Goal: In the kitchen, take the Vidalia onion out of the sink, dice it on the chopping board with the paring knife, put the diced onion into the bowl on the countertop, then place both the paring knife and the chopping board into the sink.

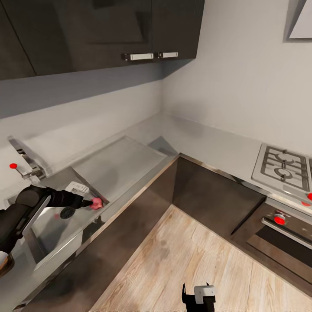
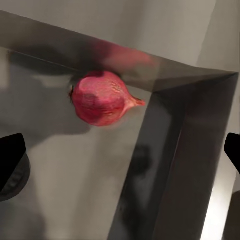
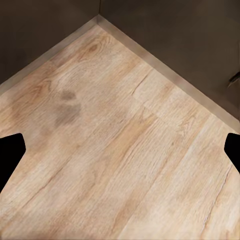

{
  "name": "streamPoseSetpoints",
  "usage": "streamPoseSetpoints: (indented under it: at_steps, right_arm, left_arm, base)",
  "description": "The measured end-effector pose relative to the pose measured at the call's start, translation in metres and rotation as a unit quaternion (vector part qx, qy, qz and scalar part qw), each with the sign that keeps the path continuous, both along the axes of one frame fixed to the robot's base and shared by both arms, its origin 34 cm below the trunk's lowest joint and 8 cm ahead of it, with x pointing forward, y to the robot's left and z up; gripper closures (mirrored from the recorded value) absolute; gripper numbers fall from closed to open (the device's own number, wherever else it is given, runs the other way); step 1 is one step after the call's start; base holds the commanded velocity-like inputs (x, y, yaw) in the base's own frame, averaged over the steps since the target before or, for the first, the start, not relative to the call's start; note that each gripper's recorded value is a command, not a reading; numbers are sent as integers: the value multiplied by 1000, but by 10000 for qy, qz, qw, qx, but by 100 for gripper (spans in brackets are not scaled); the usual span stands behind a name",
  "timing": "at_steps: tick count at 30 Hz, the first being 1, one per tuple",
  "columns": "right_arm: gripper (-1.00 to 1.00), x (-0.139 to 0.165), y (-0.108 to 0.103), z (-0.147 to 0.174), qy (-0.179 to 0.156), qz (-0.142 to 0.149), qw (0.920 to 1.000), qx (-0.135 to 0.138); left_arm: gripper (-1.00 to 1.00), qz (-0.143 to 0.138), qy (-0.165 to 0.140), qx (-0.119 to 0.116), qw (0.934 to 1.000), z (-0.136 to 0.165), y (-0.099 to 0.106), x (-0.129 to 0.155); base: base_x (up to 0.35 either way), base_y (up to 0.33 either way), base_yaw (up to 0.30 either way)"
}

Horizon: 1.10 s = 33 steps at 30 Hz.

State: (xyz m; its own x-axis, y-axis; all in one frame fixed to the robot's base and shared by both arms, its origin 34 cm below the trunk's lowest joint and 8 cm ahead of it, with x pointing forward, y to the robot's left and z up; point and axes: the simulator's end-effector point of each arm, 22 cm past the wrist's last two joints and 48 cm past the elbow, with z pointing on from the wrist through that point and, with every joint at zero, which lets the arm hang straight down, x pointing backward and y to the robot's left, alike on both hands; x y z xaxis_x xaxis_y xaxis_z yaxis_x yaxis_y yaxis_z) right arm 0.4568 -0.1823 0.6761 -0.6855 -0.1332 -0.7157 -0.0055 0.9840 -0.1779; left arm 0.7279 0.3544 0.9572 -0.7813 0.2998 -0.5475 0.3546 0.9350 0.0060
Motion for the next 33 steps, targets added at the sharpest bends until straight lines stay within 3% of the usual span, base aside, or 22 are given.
streamPoseSetpoints:
  at_steps: [9, 33]
  right_arm:
    - [-100, -4, 0, -4, 56, 0, 10000, 0]
    - [-100, -7, 0, -7, 106, -1, 9999, -1]
  left_arm:
    - [-100, -183, 177, 85, 9996, -17, -10, -7]
    - [-100, -163, 260, 261, 9992, -27, -2, -9]
  base:
    - [107, 0, 0]
    - [43, 0, 0]
